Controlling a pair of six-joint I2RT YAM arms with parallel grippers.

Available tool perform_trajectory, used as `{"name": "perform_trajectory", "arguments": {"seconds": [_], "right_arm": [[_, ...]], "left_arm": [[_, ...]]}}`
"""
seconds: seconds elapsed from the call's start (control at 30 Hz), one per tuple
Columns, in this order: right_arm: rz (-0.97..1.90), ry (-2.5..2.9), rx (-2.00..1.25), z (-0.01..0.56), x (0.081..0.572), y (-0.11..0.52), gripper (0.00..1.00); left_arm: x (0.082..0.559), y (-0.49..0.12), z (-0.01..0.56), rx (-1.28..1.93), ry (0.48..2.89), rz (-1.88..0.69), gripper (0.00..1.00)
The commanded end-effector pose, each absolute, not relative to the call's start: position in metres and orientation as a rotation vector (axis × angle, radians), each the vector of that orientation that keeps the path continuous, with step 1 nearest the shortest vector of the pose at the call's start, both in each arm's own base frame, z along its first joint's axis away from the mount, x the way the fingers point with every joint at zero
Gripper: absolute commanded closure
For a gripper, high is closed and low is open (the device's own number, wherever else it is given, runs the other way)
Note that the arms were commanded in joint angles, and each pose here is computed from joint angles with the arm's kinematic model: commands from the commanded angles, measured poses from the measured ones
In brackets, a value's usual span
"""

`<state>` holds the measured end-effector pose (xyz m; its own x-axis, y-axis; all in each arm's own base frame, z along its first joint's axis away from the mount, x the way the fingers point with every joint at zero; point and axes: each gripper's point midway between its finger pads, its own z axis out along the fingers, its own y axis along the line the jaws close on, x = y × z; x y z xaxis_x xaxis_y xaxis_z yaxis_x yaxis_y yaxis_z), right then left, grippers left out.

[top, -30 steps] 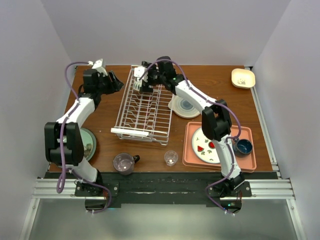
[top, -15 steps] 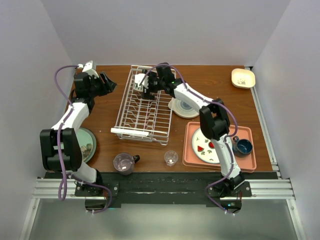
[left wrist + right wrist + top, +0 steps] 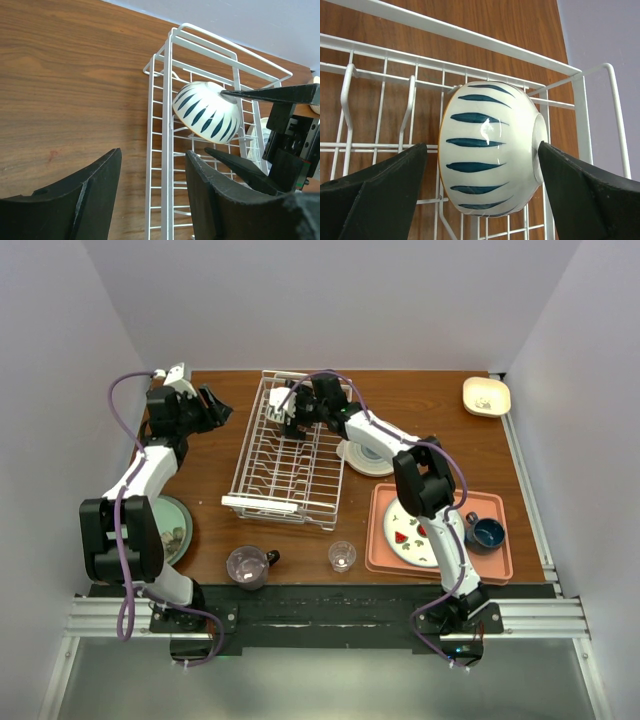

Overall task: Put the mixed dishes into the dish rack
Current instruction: Place the bowl upside down on the dish rack

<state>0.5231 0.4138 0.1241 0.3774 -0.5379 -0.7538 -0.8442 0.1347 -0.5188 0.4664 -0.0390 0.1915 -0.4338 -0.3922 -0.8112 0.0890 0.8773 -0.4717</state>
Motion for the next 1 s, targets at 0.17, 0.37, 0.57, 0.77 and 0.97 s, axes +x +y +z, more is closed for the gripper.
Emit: {"name": "perform_trajectory", "arguments": {"seconds": [0.17, 0.37, 0.57, 0.77, 0.97], "right_arm": [[0.210, 1.334, -1.421, 0.152, 0.536, 0.413, 0.08], [0.164, 1.374, -1.401, 0.147, 0.537, 0.412, 0.09], [0.139, 1.385, -1.355, 0.152, 0.542, 0.412, 0.31], [0.115, 1.389, -1.339, 0.158, 0.543, 0.410, 0.54], [0.061, 1.365, -1.310, 0.166, 0.549, 0.410, 0.79]], "left_arm": [[0.469, -0.034, 0.198, -0.218, 1.908, -0.555, 0.41], [0.470, -0.035, 0.194, -0.218, 1.914, -0.565, 0.41], [0.470, -0.035, 0.194, -0.218, 1.916, -0.563, 0.42], [0.471, -0.034, 0.191, -0.220, 1.921, -0.561, 0.42], [0.471, -0.034, 0.191, -0.218, 1.923, -0.559, 0.42]]}}
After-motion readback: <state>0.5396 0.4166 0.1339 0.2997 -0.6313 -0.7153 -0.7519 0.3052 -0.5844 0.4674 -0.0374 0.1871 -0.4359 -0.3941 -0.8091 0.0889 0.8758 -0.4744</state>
